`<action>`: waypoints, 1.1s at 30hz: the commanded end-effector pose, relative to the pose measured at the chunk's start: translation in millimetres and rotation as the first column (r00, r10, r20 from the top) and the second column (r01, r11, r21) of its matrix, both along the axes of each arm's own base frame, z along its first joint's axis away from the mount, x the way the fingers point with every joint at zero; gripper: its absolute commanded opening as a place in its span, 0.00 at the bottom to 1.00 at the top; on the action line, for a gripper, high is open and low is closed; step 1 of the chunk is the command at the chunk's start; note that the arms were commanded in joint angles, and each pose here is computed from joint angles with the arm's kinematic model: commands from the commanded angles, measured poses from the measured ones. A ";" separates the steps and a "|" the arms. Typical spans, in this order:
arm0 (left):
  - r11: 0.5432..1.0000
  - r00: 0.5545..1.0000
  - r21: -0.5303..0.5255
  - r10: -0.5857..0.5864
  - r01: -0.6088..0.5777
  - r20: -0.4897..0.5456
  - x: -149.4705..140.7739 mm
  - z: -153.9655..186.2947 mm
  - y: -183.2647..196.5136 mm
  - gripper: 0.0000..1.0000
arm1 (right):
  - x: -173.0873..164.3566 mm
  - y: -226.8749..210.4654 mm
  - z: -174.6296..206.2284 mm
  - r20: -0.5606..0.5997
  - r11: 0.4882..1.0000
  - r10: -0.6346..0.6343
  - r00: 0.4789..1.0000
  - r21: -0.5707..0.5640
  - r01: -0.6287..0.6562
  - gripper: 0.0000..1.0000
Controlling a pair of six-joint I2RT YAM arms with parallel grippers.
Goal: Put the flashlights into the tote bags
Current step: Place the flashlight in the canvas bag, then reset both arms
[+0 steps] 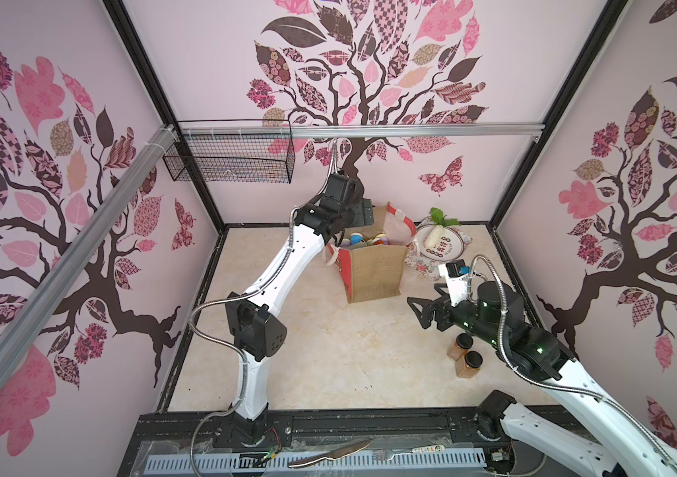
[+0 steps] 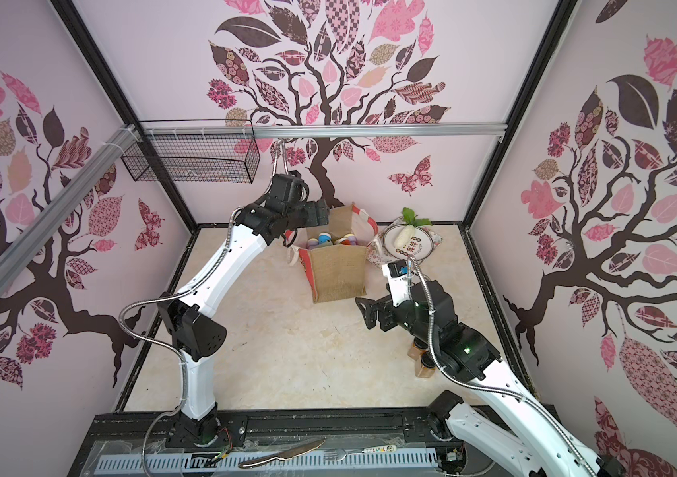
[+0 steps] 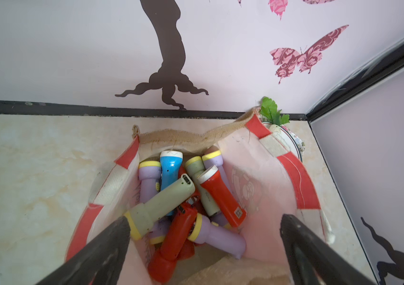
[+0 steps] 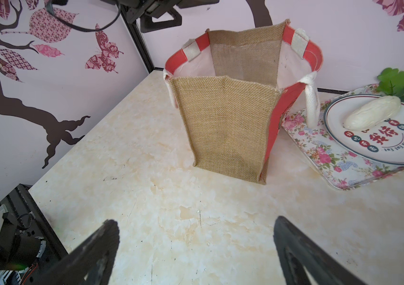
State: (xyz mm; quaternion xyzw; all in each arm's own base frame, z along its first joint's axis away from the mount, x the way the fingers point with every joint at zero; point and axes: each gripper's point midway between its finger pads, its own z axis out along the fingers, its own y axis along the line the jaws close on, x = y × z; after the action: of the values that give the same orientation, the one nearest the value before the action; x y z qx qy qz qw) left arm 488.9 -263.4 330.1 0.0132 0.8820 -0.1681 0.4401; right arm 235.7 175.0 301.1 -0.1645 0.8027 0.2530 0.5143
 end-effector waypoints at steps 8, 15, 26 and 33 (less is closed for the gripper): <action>0.995 0.997 0.091 -0.043 0.038 0.058 -69.6 25.8 31.3 0.98 | 7.0 -31.4 39.6 0.128 0.983 -0.174 0.976 0.078 0.165 1.00; 0.989 0.998 0.145 -0.033 0.024 0.059 -117.0 19.9 69.5 0.98 | 9.9 -40.0 37.4 0.107 0.968 -0.238 0.965 0.113 0.226 1.00; 0.963 0.994 0.261 0.038 -0.065 0.106 -192.8 -17.9 146.1 0.98 | 23.1 -87.4 14.8 0.113 0.861 -0.506 0.855 0.125 0.492 1.00; 0.952 0.981 0.270 0.104 -0.146 0.163 -228.8 -32.2 193.0 0.98 | 14.8 -117.2 -9.2 0.161 0.794 -0.608 0.777 0.141 0.591 1.00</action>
State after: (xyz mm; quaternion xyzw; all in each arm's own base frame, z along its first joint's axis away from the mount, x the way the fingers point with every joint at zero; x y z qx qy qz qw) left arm 263.5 -85.9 308.3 0.0381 0.8626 -0.0370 0.5031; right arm 252.3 78.8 278.2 0.0497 0.7762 0.1103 0.6187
